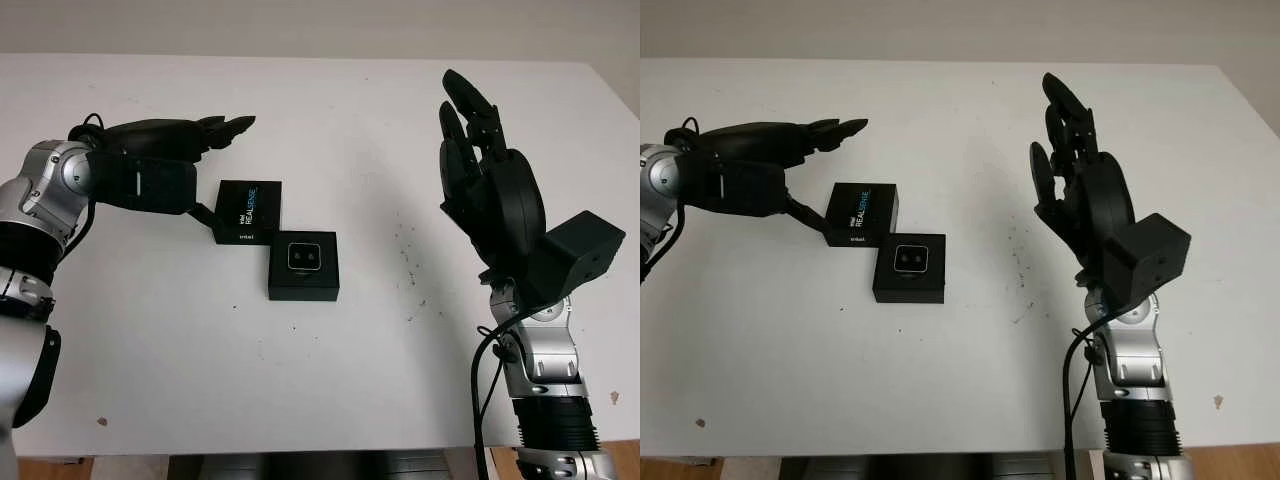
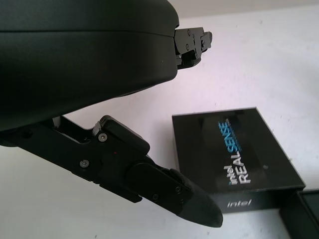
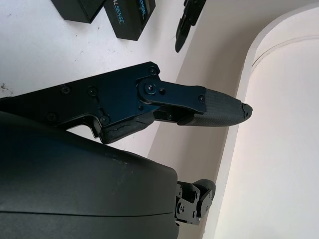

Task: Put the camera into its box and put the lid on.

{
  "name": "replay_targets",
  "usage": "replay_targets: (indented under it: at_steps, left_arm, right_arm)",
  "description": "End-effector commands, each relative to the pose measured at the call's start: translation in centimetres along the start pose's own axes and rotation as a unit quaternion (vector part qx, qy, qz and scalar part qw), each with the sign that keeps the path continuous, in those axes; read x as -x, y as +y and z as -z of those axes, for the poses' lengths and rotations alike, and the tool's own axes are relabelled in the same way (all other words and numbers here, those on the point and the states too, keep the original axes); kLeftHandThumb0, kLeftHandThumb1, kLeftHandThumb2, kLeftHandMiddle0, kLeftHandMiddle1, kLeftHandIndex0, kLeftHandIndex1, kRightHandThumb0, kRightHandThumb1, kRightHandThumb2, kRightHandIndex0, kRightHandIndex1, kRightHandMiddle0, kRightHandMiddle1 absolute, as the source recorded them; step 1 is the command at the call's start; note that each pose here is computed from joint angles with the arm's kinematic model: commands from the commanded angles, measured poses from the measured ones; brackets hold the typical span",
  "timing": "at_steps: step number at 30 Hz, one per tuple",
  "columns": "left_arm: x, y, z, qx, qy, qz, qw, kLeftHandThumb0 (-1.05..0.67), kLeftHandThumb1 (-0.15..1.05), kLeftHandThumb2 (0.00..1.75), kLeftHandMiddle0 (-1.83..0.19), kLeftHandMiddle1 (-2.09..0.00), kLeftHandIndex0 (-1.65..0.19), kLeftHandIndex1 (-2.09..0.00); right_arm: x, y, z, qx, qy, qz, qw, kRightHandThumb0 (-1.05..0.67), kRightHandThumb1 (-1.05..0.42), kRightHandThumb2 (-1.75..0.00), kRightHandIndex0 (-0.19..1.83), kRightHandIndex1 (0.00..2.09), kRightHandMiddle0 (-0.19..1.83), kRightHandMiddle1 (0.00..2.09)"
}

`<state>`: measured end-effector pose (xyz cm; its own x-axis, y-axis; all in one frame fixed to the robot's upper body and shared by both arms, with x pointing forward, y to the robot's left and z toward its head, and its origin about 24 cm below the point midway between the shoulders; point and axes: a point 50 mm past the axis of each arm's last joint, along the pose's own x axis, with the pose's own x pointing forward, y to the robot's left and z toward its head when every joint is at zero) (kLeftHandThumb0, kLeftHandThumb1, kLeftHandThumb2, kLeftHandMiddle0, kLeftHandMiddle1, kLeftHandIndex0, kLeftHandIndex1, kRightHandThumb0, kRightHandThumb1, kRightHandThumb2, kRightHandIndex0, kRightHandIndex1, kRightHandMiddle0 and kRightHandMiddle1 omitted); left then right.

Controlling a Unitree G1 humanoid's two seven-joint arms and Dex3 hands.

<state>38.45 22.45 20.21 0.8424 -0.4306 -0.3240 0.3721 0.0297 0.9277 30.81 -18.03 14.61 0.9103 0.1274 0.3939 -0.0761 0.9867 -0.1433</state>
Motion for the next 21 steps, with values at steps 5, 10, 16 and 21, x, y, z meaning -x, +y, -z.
replay_targets:
  at_steps: [5, 10, 16, 21]
  left_arm:
    - [0.7, -0.7, 1.0, 0.012, 0.008, -0.003, 1.0, -0.73, 0.85, 0.06, 0.19, 0.0, 0.19, 0.0]
    - [0.4, -1.6, 1.4, 0.009, 0.018, -0.002, 1.0, -0.75, 0.86, 0.06, 0.19, 0.0, 0.19, 0.0]
    - [0.0, -2.6, 1.7, 0.024, 0.024, -0.006, 0.999, -0.7, 0.86, 0.05, 0.19, -0.02, 0.19, 0.0]
    - [-0.3, -3.2, 1.9, 0.045, 0.023, -0.039, 0.998, -0.67, 0.84, 0.05, 0.15, -0.06, 0.15, -0.04]
  right_arm:
    - [0.0, 0.2, -0.1, -0.002, 0.001, 0.0, 1.0, -0.68, -1.05, -0.57, -0.02, 0.07, -0.19, 0.54]
    - [0.2, 0.1, 0.0, 0.0, 0.001, 0.0, 1.0, -0.67, -1.05, -0.56, 0.0, 0.07, -0.19, 0.57]
    - [0.3, 0.1, 0.0, 0.004, 0.004, -0.002, 1.0, -0.68, -1.05, -0.57, 0.0, 0.07, -0.19, 0.57]
    - [0.5, 0.1, 0.1, 0.0, 0.007, 0.0, 1.0, -0.66, -1.05, -0.57, 0.0, 0.07, -0.19, 0.57]
